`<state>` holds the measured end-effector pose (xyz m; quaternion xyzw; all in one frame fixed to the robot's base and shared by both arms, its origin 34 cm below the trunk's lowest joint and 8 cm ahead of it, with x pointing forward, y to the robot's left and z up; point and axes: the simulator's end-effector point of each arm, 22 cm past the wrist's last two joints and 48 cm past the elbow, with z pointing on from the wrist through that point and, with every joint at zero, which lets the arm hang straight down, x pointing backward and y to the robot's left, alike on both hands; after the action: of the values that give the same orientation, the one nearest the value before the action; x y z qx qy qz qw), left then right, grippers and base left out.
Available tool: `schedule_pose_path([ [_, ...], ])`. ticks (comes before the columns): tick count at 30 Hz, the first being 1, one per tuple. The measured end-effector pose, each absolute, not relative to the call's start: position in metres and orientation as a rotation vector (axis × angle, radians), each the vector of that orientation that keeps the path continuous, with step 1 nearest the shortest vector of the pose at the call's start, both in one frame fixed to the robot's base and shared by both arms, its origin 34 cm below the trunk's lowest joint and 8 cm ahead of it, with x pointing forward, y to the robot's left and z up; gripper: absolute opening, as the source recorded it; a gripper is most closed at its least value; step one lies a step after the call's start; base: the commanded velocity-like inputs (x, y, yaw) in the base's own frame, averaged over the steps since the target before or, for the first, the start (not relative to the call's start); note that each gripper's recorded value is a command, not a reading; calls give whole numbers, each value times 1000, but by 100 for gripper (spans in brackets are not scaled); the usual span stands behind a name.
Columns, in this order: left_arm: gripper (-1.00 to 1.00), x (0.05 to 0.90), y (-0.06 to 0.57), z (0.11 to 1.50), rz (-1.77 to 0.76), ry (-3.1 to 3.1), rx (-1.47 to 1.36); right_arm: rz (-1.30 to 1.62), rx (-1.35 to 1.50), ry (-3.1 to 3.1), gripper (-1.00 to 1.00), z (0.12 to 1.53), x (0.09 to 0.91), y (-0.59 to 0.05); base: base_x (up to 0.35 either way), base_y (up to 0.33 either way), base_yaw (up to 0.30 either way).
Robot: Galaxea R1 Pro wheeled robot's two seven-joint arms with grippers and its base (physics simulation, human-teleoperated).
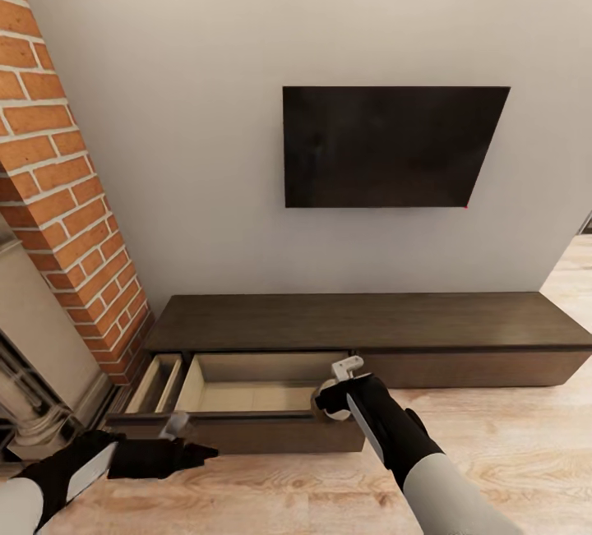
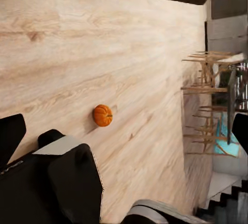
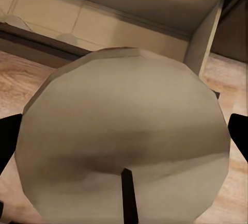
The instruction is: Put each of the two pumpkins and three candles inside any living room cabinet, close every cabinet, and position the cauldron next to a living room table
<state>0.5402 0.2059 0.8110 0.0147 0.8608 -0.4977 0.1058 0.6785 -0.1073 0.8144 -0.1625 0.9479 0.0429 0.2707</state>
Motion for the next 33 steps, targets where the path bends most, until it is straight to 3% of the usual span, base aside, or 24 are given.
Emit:
schedule_pose_path([
  [4, 100, 589, 239, 915, -1531, 2396, 145, 113, -436, 2559, -100, 812, 677, -107, 0, 0, 0],
  [11, 100, 652, 295, 1037, -1536, 2140, 34, 111, -439, 2560, -100, 811, 676, -106, 0, 0, 0],
  [27, 100, 679, 307, 1120, -1520, 1899, 89, -17, -398, 2545, -100, 814, 684, -124, 5, 0, 0],
  [33, 100, 678, 298, 1123, -1533, 1889, 112, 72, -423, 2553, -100, 813, 680, -110, 258, 0, 0],
])
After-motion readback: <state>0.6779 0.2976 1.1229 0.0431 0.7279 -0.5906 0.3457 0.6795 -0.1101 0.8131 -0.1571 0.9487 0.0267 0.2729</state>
